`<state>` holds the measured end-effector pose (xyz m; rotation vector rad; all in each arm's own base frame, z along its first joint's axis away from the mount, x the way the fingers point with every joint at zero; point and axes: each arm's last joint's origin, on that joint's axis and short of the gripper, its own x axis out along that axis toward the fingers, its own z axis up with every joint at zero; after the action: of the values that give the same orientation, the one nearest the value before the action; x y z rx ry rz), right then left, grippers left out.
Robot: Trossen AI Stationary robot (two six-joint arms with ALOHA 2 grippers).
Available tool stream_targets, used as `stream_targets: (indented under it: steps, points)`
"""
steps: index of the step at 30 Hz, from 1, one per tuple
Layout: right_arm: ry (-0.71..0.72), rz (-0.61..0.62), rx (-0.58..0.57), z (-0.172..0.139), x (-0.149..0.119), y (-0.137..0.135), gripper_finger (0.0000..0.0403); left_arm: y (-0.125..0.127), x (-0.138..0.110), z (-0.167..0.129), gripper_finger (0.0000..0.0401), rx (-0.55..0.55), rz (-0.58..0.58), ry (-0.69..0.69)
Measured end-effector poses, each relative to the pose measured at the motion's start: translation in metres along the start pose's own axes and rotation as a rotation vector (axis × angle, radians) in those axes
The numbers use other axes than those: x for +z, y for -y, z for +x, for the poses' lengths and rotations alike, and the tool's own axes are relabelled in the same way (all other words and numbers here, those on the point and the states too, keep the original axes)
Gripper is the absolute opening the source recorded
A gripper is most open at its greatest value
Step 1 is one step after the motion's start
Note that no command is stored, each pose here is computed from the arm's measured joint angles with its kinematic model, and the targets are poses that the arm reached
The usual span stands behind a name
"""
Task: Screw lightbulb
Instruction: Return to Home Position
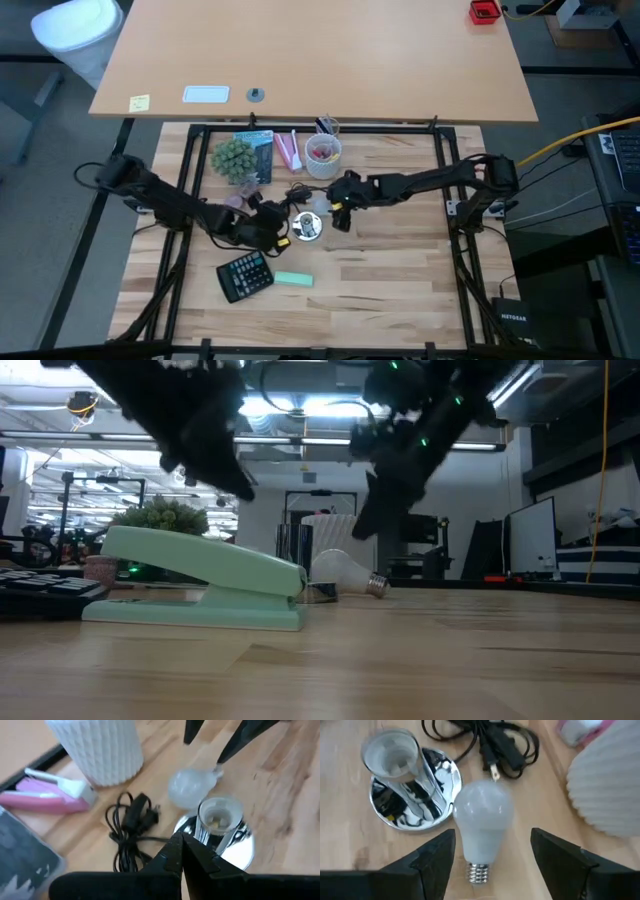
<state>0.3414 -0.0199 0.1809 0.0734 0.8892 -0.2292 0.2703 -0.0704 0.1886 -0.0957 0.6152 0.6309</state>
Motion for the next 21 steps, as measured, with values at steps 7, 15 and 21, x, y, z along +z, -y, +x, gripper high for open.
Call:
stream_targets:
  steps: [7, 15, 21]
  points:
    - [-0.09, -0.06, -0.017, -0.037, 0.037, 0.001, 0.0264, -0.024, 0.027, -0.036, 0.0, -0.054, 0.031, 0.088]
    - [-0.05, -0.059, -0.013, -0.111, 0.068, 0.007, 0.0264, -0.072, 0.054, -0.099, 0.0, -0.14, 0.105, 0.26]
    - [0.027, -0.048, -0.005, -0.187, 0.057, 0.02, 0.0264, -0.117, 0.062, -0.139, 0.0, -0.181, 0.046, 0.395]
